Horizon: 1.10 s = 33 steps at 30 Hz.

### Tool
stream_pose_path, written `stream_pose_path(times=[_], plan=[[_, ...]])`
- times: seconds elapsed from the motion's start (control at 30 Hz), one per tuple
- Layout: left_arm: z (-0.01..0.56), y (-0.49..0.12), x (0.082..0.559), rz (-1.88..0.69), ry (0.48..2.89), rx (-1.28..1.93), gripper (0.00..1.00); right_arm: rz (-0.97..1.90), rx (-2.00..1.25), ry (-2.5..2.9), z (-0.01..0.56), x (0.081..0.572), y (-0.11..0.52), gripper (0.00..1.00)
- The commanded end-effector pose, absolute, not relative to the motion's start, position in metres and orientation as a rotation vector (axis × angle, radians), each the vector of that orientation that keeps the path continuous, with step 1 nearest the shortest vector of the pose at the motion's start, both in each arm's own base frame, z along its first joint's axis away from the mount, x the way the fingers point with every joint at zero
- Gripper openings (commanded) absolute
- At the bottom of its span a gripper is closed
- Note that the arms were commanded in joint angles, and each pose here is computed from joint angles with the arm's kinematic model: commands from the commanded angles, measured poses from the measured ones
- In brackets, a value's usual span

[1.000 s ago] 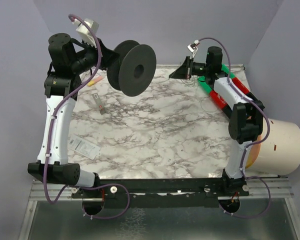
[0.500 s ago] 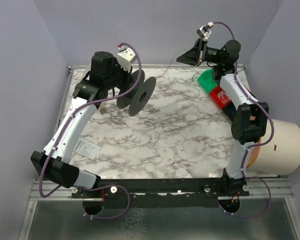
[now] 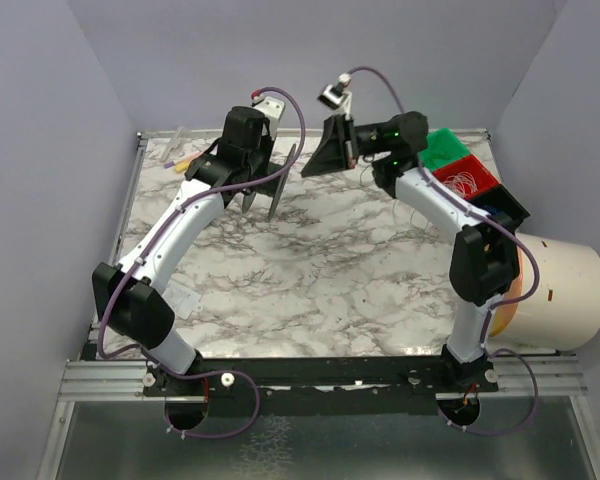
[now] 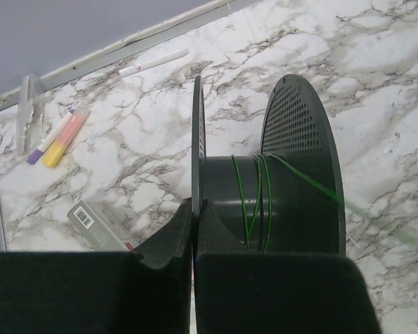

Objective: Wrap the cables

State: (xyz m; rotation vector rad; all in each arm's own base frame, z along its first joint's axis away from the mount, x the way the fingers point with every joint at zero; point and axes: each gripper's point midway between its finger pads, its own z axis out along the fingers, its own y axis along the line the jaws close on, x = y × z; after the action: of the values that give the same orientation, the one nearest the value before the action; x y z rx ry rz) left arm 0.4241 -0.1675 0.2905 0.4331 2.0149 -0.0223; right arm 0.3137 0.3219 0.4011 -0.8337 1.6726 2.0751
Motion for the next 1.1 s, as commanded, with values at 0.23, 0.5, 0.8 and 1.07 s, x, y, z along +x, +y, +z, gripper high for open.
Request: stream_pose_path(times=[0.23,0.5,0.8,1.07], plan=[[0.387,-0.149,0.459,-0.194,1.839,0.076,0.0,2.152,-1.182,1.712,0.315,0.216,0.361,0.01],[0.43,-0.135,0.464,-0.573,1.756,0.0,0.0,1.954,-1.101,1.875,0.239,0.229,0.376,0.0],[0.461,-0.18,0.419,-0.927,1.64,0.228,0.0,1.523,-0.523,2.181,0.16,0.331,0.364,0.0],[0.458,-0.199,0.377,-1.075,1.619,0.447,0.0,1.212,-0.006,2.188,0.14,0.441,0.253,0.0]])
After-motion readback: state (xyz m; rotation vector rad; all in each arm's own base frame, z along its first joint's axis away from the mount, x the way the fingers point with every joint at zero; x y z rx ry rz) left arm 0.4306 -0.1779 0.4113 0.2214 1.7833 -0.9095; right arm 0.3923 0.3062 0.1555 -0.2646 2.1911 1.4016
